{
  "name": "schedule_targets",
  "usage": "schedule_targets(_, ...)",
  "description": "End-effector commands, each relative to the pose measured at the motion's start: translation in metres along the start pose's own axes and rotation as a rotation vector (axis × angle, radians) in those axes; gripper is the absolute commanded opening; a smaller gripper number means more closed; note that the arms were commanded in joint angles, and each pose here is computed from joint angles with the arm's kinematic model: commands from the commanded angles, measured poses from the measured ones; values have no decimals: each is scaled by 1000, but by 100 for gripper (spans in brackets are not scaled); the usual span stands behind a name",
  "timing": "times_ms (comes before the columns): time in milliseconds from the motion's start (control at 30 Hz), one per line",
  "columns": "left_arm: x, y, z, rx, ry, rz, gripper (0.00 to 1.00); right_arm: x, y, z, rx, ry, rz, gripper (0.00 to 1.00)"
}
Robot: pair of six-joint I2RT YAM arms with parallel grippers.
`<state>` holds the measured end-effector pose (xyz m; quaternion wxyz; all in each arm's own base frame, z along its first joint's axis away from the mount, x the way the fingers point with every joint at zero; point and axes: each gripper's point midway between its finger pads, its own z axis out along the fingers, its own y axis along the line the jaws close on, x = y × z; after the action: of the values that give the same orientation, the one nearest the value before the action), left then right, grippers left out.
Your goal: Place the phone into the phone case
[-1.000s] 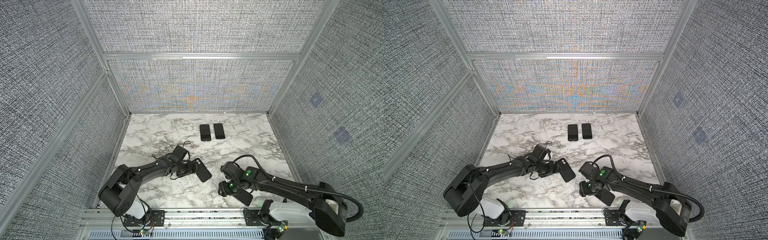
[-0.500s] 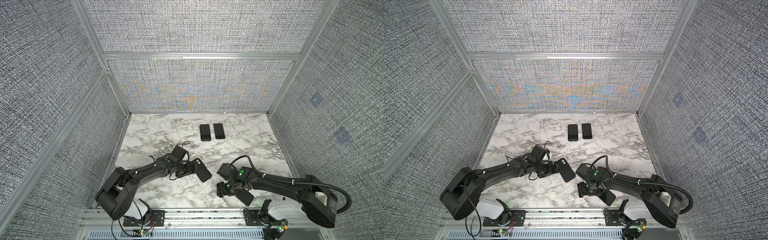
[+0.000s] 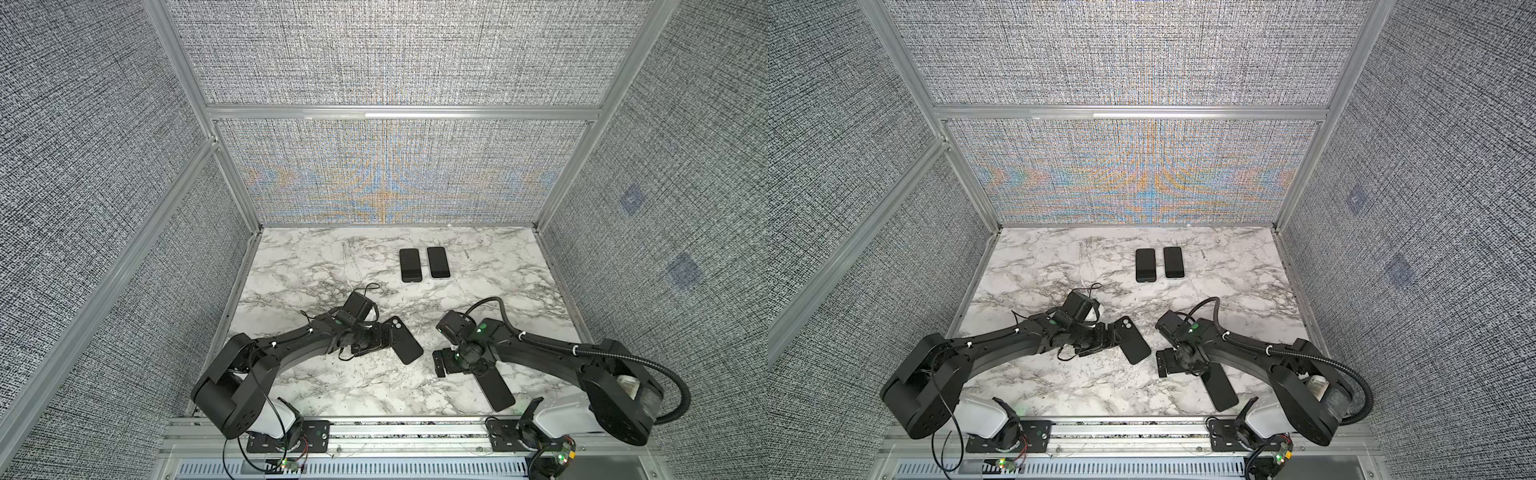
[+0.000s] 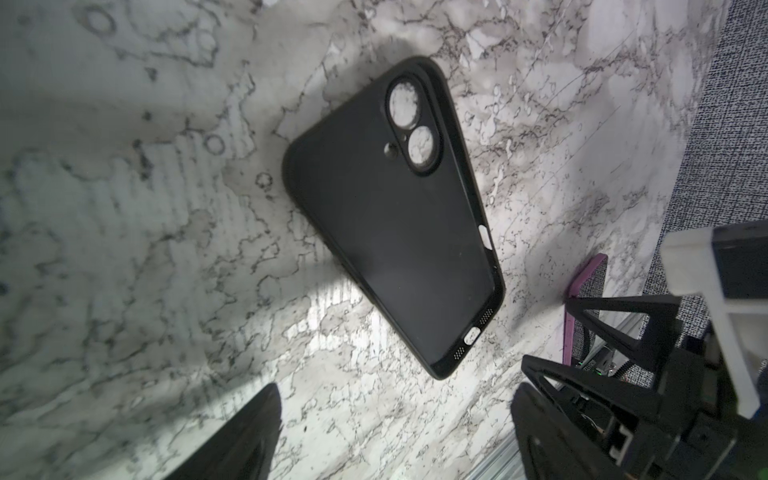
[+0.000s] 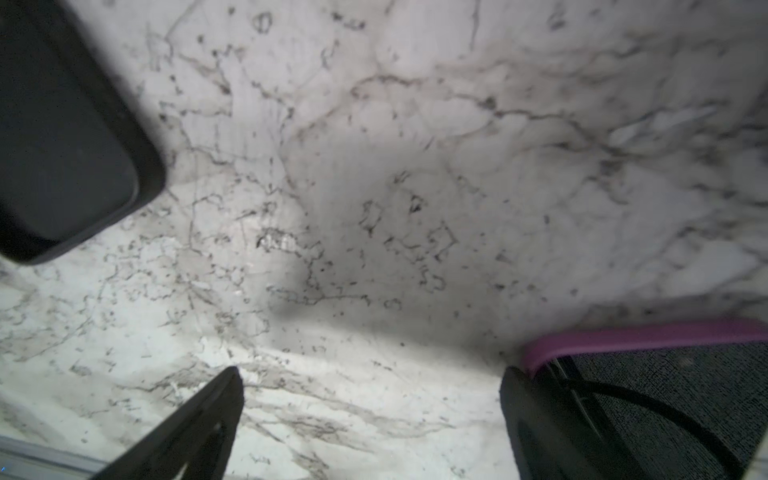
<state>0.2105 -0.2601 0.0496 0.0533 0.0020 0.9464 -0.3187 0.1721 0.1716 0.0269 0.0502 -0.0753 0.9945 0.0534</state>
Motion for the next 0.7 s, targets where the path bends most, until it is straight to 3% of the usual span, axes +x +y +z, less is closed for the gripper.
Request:
schedule_targets(0,-4,-2,1,6,-8,10,88,-5,-13,-5,51,-8,-15,99)
schedule_targets(233,-5,-2,4,4,1,15,88,-20,-33,-29,158,-85,17,99)
schedule_targets(367,-6,-2,6,4,4,18,88,-19,-59,-37,255,-94,110,99)
schedule_targets(667,-8,1,5,18,4,18,88,4,-78,-7,274,78,301,99)
